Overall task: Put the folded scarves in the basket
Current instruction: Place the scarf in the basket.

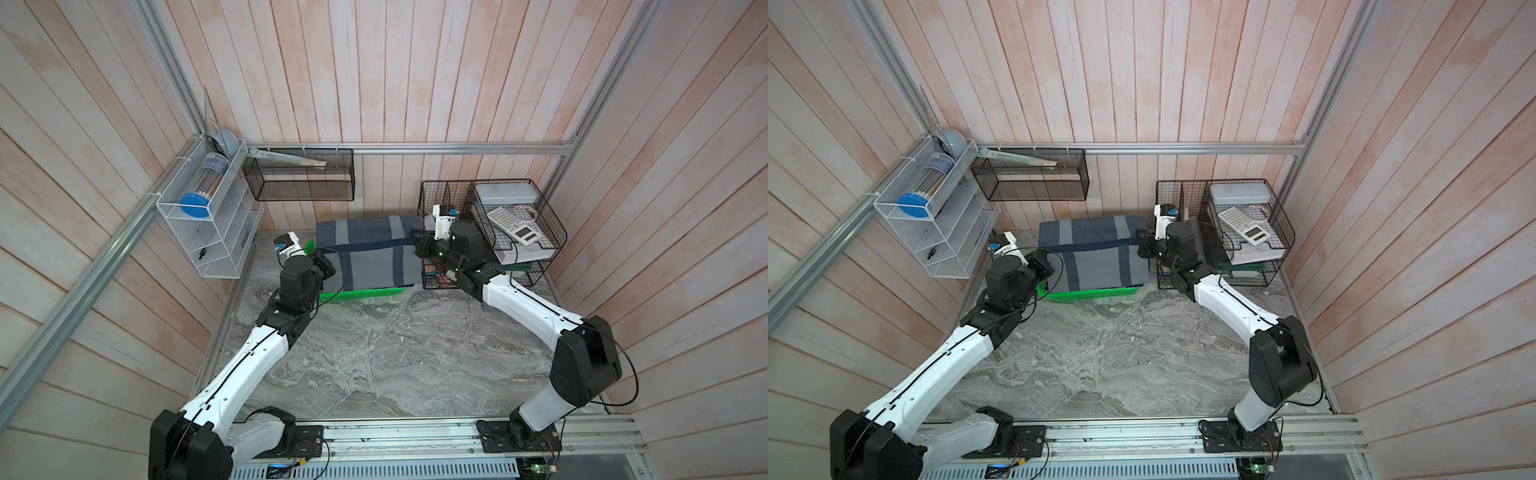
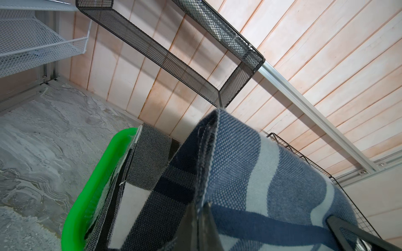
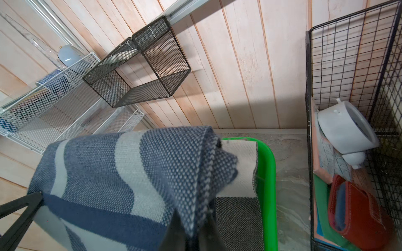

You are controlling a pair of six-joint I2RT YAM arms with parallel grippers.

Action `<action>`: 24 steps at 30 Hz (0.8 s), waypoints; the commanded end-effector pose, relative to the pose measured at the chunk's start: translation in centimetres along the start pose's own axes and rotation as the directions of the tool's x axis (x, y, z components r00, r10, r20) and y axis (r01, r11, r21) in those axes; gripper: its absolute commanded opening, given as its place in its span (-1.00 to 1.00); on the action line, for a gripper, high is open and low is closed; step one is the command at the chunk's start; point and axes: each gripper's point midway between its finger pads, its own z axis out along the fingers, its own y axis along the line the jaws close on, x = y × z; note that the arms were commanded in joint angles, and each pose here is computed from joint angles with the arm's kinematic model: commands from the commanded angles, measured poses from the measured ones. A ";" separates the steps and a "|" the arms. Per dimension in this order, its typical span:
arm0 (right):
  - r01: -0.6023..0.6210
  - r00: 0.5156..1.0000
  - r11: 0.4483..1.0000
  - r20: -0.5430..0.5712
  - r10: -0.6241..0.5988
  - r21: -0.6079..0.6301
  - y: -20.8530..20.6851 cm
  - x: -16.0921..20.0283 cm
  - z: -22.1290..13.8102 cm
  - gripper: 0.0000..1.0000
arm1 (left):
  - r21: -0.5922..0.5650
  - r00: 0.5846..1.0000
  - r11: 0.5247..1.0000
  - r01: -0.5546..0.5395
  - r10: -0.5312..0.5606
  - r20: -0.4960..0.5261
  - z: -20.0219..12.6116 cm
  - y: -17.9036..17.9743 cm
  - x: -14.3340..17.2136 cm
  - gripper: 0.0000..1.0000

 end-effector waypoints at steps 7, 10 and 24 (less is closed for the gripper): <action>0.020 0.998 0.998 0.065 -0.024 0.054 -0.7 -2.9 1.9 -1.00 | -0.101 0.997 0.994 0.033 -0.026 0.066 1.6 3.1 -2.3 -1.00; 0.007 0.998 0.998 0.056 -0.011 0.059 -1.0 -2.8 2.8 -1.00 | -0.106 0.997 0.993 0.046 -0.039 0.064 2.3 3.7 -2.3 -1.00; 0.014 0.999 0.994 0.035 -0.018 0.104 -2.3 -2.6 6.5 -0.98 | -0.142 0.998 0.988 0.068 -0.066 0.018 6.3 6.1 -1.5 -0.97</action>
